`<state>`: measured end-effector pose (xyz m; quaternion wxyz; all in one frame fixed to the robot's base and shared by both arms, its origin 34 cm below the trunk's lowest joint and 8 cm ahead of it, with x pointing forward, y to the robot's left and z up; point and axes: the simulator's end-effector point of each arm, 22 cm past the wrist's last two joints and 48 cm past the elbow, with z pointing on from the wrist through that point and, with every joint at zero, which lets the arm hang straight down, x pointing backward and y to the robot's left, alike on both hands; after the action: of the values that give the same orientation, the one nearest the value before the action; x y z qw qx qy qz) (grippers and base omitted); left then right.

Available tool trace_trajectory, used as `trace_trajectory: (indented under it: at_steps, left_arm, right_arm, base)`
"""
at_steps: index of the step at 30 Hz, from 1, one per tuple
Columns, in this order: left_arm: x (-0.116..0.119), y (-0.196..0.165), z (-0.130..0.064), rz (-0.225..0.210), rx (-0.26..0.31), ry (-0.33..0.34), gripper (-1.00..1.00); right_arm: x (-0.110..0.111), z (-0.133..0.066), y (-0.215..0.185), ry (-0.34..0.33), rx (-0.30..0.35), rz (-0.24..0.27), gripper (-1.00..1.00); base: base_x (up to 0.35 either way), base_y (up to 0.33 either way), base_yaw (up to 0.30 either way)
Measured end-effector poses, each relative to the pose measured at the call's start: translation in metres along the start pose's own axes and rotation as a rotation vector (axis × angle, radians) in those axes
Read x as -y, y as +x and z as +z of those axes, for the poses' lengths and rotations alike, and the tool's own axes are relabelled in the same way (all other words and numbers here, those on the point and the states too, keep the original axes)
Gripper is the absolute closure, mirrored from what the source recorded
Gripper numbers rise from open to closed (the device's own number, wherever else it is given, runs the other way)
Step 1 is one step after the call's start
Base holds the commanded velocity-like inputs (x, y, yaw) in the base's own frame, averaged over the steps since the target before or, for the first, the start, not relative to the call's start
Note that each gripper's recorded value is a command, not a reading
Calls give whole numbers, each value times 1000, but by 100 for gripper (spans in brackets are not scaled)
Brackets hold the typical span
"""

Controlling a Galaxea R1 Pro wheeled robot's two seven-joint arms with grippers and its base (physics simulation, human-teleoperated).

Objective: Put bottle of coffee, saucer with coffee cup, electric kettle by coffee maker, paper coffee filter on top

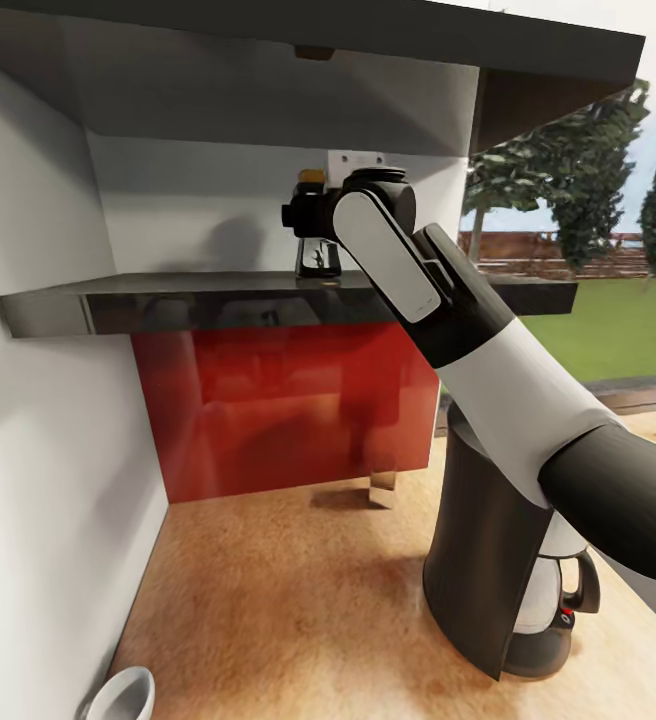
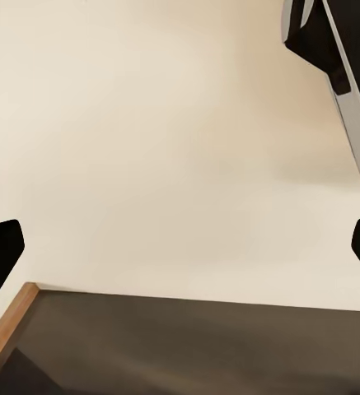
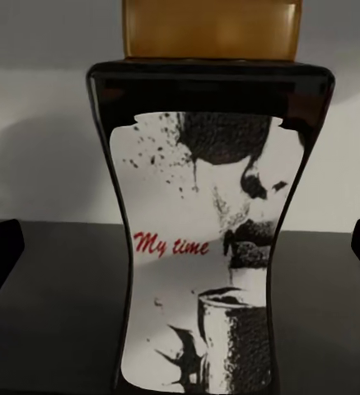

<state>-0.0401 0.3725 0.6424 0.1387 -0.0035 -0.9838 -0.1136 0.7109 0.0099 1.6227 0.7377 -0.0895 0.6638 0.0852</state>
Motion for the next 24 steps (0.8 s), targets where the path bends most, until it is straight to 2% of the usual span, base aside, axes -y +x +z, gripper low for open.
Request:
trace_trajectory:
  at_steps: [24]
  left_arm:
    - [0,1,0,0,-2,0,-100]
  right_arm:
    - [0,0,0,1,1,0,-100]
  base:
    - [60,0,0]
